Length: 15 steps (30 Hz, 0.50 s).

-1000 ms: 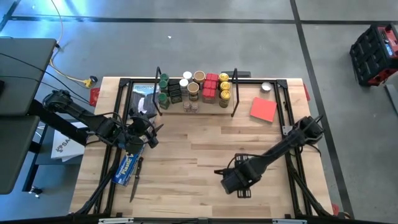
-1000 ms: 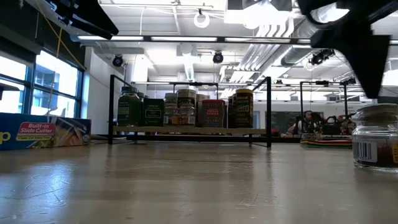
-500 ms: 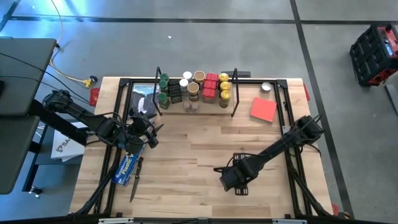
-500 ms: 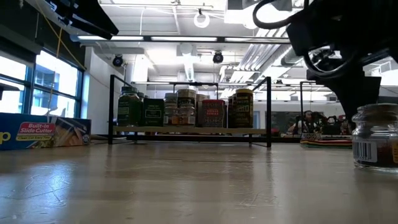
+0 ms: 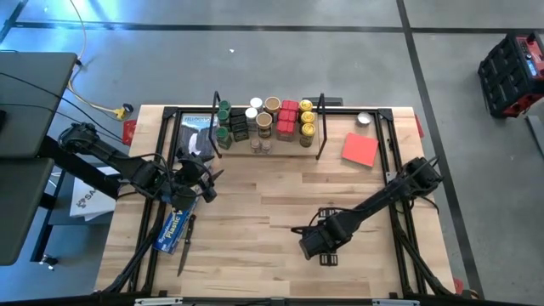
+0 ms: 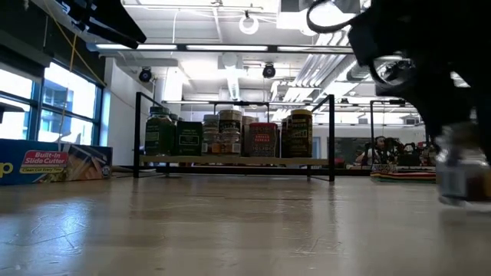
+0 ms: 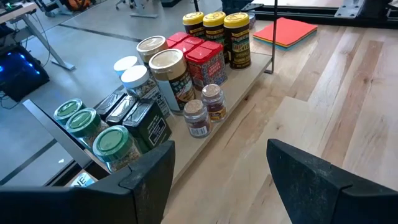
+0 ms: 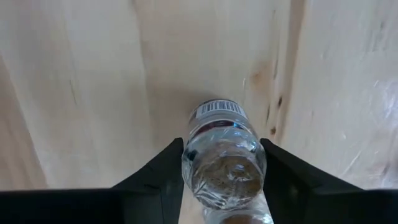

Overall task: Shelf spices
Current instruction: Put the brown seasoning bottle on the shelf and align it with the other brown seasoning bottles

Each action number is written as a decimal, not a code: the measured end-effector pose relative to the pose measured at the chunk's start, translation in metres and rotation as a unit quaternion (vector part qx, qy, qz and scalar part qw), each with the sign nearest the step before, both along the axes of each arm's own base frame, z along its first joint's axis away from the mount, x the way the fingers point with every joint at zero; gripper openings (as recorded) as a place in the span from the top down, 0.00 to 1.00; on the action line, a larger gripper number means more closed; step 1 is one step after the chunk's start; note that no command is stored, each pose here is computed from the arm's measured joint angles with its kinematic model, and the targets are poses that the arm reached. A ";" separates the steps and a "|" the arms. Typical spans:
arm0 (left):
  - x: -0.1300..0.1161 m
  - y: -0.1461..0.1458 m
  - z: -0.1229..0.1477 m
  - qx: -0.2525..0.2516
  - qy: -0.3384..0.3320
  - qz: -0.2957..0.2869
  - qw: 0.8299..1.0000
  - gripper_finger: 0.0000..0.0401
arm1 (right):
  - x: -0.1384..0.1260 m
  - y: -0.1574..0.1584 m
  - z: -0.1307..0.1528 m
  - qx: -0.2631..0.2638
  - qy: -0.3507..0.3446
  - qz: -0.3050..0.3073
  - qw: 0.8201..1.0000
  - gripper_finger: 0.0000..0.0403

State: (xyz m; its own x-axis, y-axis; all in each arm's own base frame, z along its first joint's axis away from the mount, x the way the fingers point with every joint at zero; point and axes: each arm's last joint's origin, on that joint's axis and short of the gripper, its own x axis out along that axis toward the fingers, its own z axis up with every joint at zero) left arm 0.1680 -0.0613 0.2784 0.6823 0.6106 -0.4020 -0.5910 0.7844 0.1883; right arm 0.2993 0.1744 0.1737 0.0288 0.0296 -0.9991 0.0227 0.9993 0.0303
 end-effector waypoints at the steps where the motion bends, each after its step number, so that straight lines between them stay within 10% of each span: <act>1: 0.000 0.000 0.000 0.000 0.000 0.000 1.000 0.38 | 0.003 -0.001 0.003 0.002 -0.004 0.001 1.000 0.60; 15: 0.000 0.000 0.000 -0.001 -0.002 0.000 1.000 0.38 | 0.083 -0.139 0.083 -0.124 -0.136 0.031 0.982 0.59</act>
State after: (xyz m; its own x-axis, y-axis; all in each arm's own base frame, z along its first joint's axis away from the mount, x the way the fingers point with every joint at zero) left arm 0.1682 -0.0614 0.2786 0.6837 0.6100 -0.4005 -0.5919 0.7846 0.1846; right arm 0.3824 0.0354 0.2562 0.3012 -0.2030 -0.9317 -0.0146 0.9760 -0.2174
